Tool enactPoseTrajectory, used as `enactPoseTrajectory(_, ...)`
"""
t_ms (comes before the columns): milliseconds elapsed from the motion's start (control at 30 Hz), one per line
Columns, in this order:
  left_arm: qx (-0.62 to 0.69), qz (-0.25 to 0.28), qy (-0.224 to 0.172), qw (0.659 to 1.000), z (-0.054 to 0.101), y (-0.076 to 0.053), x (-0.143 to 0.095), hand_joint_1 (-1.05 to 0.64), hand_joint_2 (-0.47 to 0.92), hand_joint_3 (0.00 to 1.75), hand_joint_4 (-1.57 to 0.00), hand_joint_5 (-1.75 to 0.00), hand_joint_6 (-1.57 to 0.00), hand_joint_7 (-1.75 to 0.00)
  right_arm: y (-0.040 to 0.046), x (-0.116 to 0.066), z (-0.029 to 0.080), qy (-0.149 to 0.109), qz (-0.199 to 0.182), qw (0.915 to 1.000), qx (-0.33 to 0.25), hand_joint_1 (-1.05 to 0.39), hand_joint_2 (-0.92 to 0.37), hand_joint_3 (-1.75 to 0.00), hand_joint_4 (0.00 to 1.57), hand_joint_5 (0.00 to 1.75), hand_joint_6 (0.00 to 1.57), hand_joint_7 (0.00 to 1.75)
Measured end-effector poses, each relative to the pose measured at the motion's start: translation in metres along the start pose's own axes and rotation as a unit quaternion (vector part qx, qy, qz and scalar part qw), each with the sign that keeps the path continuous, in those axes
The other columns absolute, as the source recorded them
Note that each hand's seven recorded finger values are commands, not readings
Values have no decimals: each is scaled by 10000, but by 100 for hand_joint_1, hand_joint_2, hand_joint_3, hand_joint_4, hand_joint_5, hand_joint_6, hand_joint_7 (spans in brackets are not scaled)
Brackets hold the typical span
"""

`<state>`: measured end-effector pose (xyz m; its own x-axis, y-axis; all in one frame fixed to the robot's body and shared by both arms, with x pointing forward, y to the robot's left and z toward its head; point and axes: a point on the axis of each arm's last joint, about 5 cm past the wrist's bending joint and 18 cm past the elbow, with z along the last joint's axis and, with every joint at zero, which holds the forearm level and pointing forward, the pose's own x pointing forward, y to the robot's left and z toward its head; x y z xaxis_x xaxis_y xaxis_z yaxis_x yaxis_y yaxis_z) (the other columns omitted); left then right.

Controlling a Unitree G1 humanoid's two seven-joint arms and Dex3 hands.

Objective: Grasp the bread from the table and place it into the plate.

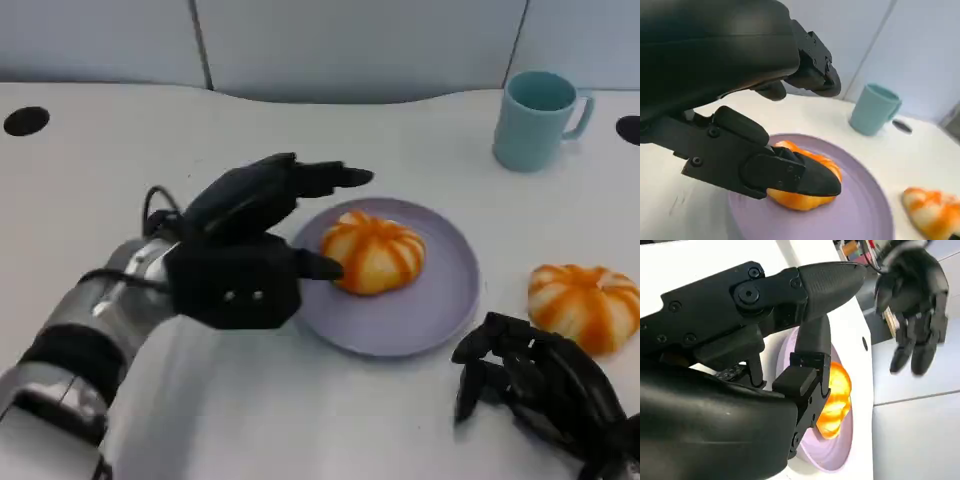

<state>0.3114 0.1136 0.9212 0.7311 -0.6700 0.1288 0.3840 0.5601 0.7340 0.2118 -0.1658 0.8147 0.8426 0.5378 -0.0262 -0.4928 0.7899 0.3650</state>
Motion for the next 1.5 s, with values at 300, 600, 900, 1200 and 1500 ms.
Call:
enactPoseTrajectory(300, -2016, 1008, -397, 9735, -123, -56, -404, -63, 92, 22, -34, -98, -55, -27, -9, 9, 4, 9, 24, 10000, -27, -49, -92, -24, 65, 158, 70, 115)
enactPoseTrajectory(600, -3873, 1769, -471, 9036, -199, -262, -906, -62, 92, 25, -55, -112, -71, -31, -22, 4, 3, 24, -6, 10000, -54, -49, -92, -24, 66, 157, 70, 114)
enactPoseTrajectory(900, -5673, 2217, 27, 7931, -65, -448, -1344, -61, 92, 21, -57, -127, -78, -38, -32, 15, 3, 13, 5, 10000, -90, -50, -92, -25, 67, 157, 70, 115)
enactPoseTrajectory(1200, -5786, 2445, 340, 7774, -13, -578, -1582, -59, 92, 34, -59, -171, -55, -130, -30, 17, -7, 43, 4, 10000, -79, -51, -92, -25, 68, 158, 71, 116)
enactPoseTrajectory(1500, -5809, 2510, 698, 7712, -63, -764, -1646, -57, 92, 33, -69, -175, -56, -150, -42, 15, 0, 55, -3, 9999, -85, -51, -92, -24, 67, 158, 70, 114)
